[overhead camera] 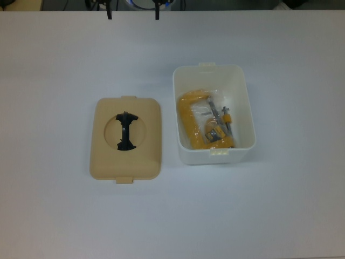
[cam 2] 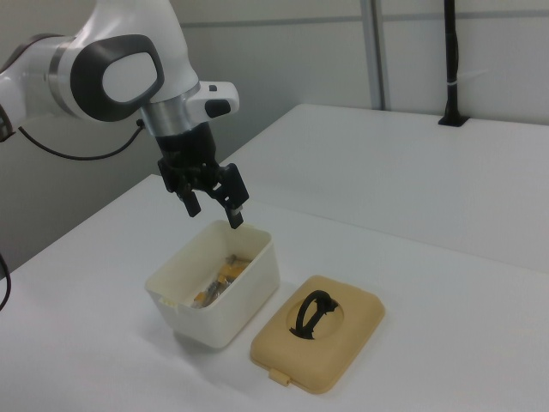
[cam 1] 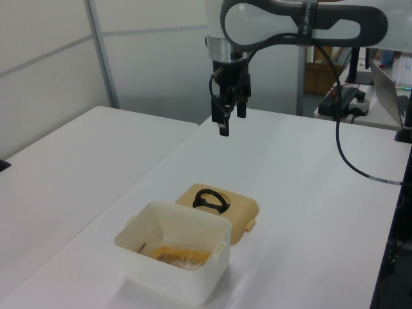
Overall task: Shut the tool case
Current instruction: 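Lower the gripper toward the black handle on the beige lid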
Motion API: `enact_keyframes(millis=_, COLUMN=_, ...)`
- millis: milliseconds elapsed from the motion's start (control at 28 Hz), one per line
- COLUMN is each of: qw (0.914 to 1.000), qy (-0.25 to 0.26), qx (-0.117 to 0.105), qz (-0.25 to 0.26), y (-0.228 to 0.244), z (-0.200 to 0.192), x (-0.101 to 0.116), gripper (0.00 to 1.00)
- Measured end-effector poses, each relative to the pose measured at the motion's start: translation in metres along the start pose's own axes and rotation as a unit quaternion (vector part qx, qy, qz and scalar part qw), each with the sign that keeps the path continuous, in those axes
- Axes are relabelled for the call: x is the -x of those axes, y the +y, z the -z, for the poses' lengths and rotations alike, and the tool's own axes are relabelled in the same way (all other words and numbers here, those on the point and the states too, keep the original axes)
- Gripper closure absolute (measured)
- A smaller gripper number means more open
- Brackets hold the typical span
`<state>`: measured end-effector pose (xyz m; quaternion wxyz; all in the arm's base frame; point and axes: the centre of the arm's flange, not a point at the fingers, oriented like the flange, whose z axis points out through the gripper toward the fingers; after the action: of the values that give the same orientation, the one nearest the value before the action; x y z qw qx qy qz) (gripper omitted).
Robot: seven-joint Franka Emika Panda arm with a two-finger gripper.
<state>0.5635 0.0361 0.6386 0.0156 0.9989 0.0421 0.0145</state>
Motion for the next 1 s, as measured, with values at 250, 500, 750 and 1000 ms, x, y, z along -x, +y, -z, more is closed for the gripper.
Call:
enact_keyframes(millis=250, qw=0.9996, qy=0.028, qx=-0.002, qz=0.0, y=0.001, z=-0.021, x=-0.023, gripper=0.0)
enact_keyframes(millis=500, qw=0.9999, qy=0.009, qx=-0.005, qz=0.002, y=0.002, z=-0.059, x=-0.043, gripper=0.0)
enact_keyframes(millis=750, qw=0.9997, qy=0.009, qx=-0.008, qz=0.023, y=0.008, z=-0.091, x=-0.062, gripper=0.0)
enact_keyframes(millis=1000, qw=0.9988, qy=0.036, qx=-0.005, qz=0.034, y=0.015, z=-0.135, x=-0.09, gripper=0.0)
